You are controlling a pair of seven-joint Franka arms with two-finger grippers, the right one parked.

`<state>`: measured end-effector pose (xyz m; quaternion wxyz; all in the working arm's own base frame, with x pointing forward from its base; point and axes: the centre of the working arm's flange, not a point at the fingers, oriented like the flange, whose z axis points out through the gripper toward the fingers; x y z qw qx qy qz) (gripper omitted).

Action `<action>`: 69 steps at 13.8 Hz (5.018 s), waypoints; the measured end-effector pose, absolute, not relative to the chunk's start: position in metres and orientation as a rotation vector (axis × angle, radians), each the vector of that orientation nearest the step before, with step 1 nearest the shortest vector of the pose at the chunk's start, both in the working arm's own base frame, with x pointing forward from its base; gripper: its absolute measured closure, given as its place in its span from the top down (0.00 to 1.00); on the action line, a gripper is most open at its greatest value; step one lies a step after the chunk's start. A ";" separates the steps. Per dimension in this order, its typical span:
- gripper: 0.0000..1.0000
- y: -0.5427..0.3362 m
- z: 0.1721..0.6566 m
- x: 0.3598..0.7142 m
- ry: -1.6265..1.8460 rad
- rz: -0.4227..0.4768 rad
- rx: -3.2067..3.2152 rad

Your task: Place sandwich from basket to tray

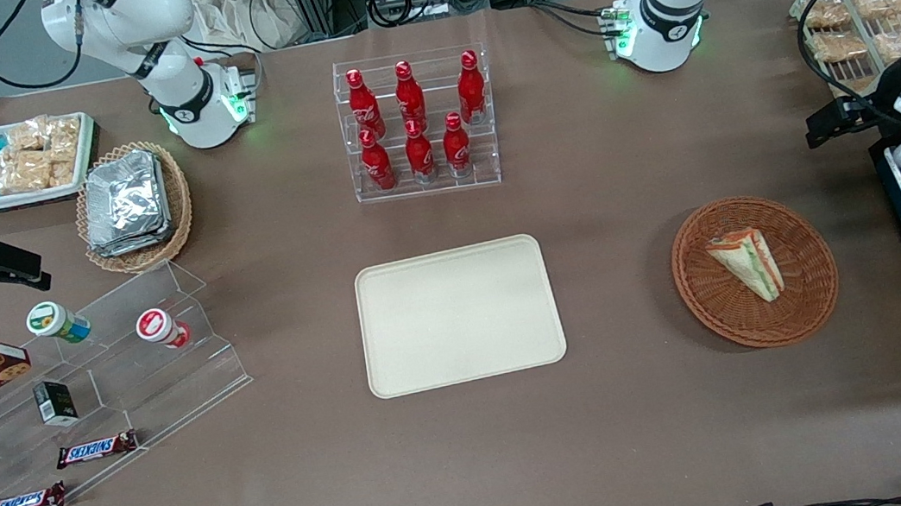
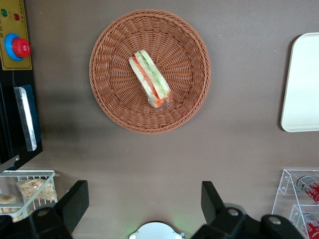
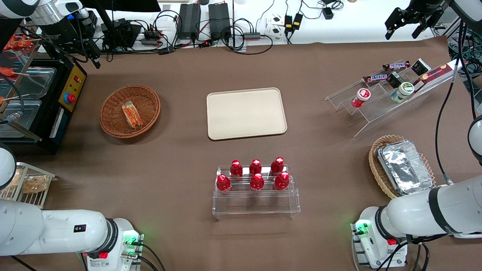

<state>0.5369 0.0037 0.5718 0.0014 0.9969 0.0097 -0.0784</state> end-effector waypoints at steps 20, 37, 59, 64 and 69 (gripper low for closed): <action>1.00 0.013 0.400 0.603 0.147 -0.464 3.111; 1.00 0.035 0.215 0.623 0.756 -0.639 2.968; 0.16 -0.090 0.399 0.621 0.293 -0.414 2.986; 0.16 -0.177 0.394 0.607 0.028 -0.448 2.959; 0.18 -0.233 0.354 0.603 -0.105 -0.548 2.892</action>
